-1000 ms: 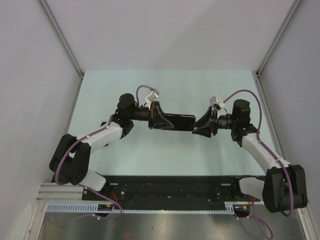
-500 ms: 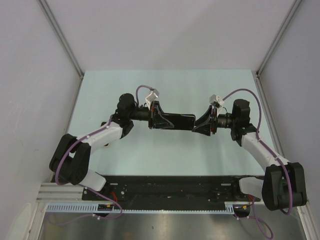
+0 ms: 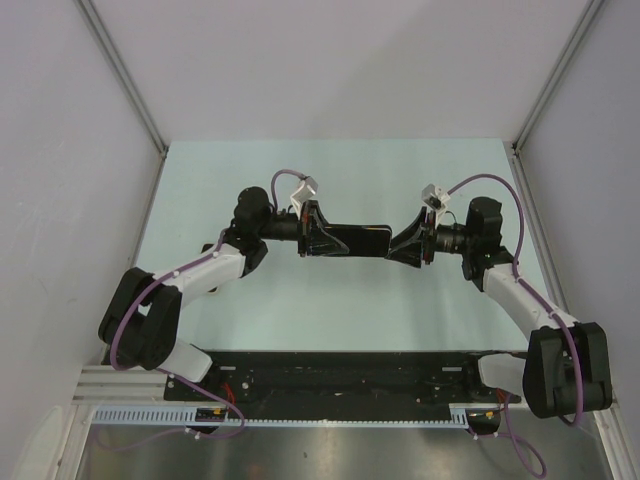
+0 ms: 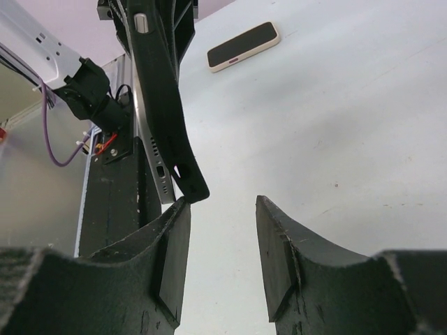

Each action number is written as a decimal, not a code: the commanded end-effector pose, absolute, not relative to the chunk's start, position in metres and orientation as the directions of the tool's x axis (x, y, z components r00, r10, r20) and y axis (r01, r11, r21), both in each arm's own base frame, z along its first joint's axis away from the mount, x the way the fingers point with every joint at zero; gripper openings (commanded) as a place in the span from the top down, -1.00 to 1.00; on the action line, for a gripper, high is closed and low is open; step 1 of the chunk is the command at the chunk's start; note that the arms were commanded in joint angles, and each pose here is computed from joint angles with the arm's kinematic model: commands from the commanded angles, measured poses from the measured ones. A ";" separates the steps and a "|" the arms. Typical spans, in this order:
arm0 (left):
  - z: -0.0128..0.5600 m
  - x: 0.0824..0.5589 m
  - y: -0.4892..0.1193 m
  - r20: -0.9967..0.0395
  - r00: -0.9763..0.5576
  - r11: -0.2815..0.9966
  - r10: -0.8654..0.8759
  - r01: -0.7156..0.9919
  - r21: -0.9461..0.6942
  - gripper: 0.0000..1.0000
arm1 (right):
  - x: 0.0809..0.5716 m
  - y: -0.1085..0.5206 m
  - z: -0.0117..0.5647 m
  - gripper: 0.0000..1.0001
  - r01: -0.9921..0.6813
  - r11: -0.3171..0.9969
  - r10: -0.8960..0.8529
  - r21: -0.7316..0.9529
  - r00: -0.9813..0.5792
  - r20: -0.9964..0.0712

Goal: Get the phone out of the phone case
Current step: Remove the phone case from the phone.

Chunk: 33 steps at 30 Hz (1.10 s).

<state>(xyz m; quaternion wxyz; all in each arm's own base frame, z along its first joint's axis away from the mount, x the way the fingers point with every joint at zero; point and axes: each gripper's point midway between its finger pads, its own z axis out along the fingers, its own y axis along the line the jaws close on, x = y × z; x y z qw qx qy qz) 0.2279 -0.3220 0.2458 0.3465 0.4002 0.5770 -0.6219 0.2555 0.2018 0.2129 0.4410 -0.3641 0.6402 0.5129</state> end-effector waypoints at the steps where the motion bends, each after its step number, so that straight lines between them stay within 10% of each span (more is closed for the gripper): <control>1: 0.266 0.148 -0.320 -0.920 -0.350 -0.444 0.173 0.807 -0.391 0.99 | 0.311 0.184 0.219 0.10 -0.861 0.446 0.039 0.245 -0.255 -0.966; 19: 0.272 0.228 -0.313 -0.916 -0.402 -0.122 0.000 0.909 -0.399 0.99 | 0.258 0.182 0.240 0.13 -0.969 0.200 -0.005 0.142 -0.145 -0.989; 33: 0.250 0.237 -0.320 -0.897 -0.443 -0.090 0.014 0.892 -0.442 0.99 | 0.276 0.180 0.263 0.02 -0.910 0.303 0.106 0.282 -0.262 -0.959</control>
